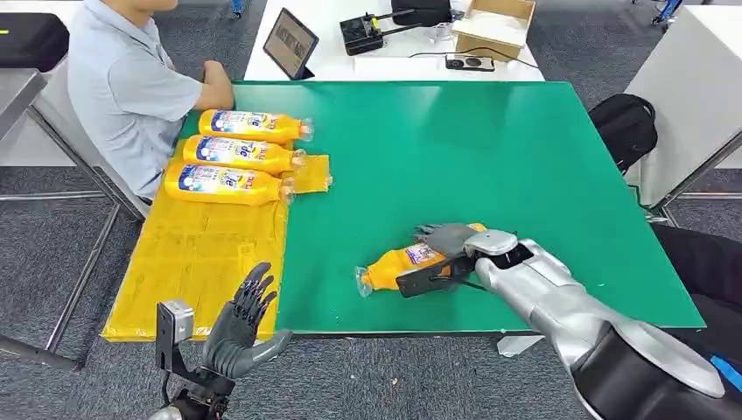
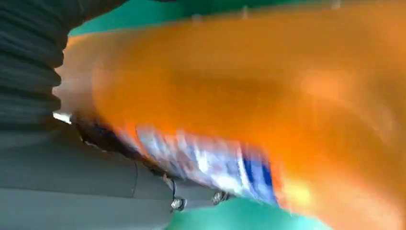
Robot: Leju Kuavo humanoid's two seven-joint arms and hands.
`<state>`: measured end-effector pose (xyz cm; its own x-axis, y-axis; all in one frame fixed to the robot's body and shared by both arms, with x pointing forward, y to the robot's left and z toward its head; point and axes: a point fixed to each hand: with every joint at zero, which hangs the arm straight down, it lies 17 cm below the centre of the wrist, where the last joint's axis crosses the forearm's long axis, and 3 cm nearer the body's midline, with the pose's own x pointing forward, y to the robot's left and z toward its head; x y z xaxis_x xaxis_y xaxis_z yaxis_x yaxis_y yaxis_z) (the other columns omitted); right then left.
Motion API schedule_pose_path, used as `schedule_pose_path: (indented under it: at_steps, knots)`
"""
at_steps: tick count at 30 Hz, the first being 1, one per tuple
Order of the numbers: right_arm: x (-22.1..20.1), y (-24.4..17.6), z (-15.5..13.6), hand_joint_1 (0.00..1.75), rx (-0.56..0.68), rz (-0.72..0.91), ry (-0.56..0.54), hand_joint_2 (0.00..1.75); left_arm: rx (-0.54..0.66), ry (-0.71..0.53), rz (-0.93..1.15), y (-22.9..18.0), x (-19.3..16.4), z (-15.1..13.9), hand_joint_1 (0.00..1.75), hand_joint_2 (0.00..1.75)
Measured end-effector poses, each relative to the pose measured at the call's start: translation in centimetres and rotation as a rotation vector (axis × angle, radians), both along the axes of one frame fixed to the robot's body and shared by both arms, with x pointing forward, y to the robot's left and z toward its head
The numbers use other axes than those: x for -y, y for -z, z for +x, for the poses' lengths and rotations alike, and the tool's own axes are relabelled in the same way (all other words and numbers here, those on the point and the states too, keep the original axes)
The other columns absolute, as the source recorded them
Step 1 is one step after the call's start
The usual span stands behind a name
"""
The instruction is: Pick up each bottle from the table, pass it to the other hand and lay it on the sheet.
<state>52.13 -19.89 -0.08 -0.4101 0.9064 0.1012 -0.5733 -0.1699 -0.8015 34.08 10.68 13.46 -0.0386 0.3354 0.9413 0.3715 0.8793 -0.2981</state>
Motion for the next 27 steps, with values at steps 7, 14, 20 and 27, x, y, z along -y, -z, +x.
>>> schedule_pose_path:
  at_steps: [7, 14, 20, 27]
  knots:
    - [0.1, 0.0, 0.3, 1.75, 0.043, -0.018, 0.002, 1.75, -0.004, 0.0, 0.0, 0.1, 0.1, -0.1, 0.0, 1.75]
    - [-0.4, 0.0, 0.6, 1.75, 0.137, -0.011, 0.008, 1.75, -0.012, -0.028, 0.001, 0.2, -0.4, -0.4, 0.0, 1.75]
    - [-0.9, -0.1, 0.4, 1.75, 0.16, 0.066, 0.039, 1.75, -0.01, -0.037, 0.004, 0.1, -0.6, -0.6, 0.0, 1.75]
    - [-4.0, -2.4, 0.1, 1.75, 0.203, 0.308, 0.083, 1.75, 0.005, -0.039, 0.004, -0.4, -0.6, -0.7, 0.0, 1.75]
